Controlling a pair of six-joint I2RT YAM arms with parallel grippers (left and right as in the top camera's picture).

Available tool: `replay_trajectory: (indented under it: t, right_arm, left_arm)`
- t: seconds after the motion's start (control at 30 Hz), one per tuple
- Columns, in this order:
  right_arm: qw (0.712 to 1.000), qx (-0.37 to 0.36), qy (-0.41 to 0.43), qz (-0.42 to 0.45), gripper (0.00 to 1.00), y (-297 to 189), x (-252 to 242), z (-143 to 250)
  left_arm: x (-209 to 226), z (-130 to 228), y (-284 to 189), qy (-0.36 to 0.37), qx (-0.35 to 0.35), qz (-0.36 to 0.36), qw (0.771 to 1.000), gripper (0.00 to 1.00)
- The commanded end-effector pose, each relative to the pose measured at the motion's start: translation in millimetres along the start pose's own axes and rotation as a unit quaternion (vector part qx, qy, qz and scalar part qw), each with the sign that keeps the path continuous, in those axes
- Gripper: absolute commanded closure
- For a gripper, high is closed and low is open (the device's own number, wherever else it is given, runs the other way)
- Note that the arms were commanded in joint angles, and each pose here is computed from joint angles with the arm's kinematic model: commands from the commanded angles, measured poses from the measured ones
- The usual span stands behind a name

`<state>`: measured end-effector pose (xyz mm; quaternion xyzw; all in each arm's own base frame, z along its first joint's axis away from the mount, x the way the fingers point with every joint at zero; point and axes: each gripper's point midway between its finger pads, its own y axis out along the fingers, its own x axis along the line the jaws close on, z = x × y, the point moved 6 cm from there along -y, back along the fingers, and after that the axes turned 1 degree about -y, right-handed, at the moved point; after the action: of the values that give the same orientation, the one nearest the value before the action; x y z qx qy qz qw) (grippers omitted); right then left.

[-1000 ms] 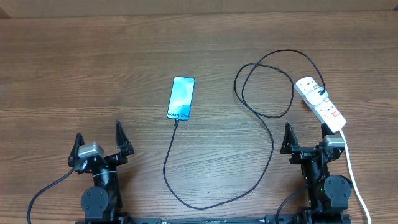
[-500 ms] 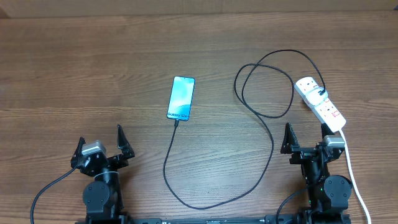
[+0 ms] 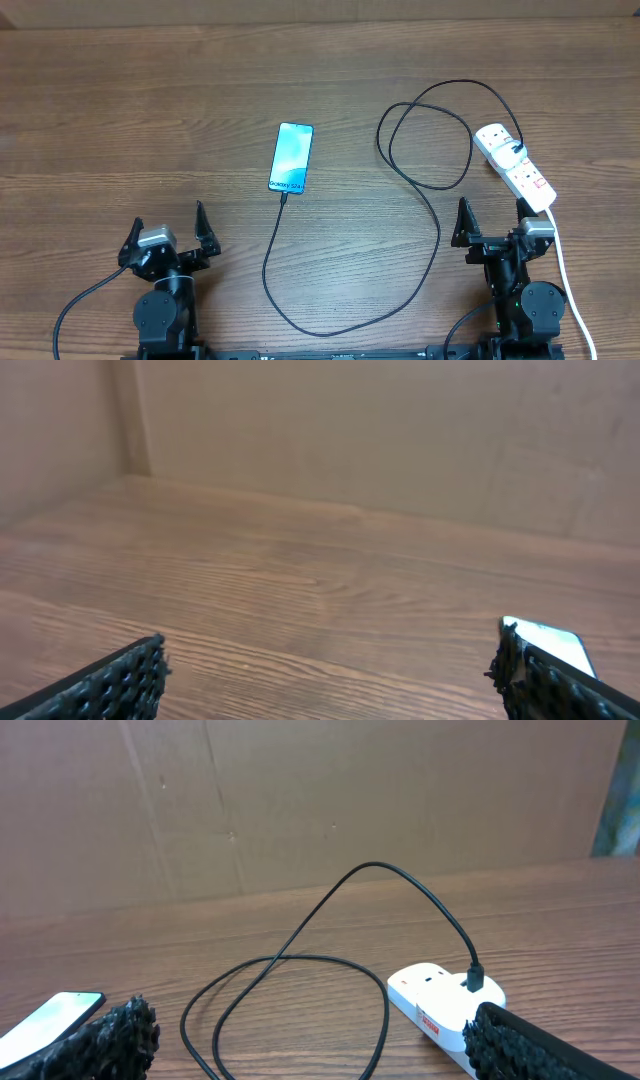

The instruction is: Plug charger to phone and switch on socket

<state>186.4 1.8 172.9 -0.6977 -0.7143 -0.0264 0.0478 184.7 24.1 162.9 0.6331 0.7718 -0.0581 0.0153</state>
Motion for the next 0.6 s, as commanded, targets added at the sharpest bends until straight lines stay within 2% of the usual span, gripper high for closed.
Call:
replay_trajectory:
  t: [0.0, 0.57]
  right_arm:
    - [1.0, -0.003, -0.002, 0.007, 0.0, 0.1, -2.1, 1.7]
    - [1.0, -0.003, -0.002, 0.007, 0.0, 0.1, -2.1, 1.7]
  left_arm:
    - [-6.5, 2.1, -0.5, 0.044, 0.003, 0.031, 0.999, 0.01]
    - [-6.4, 1.7, -0.5, 0.044, 0.002, 0.031, 0.999, 0.0]
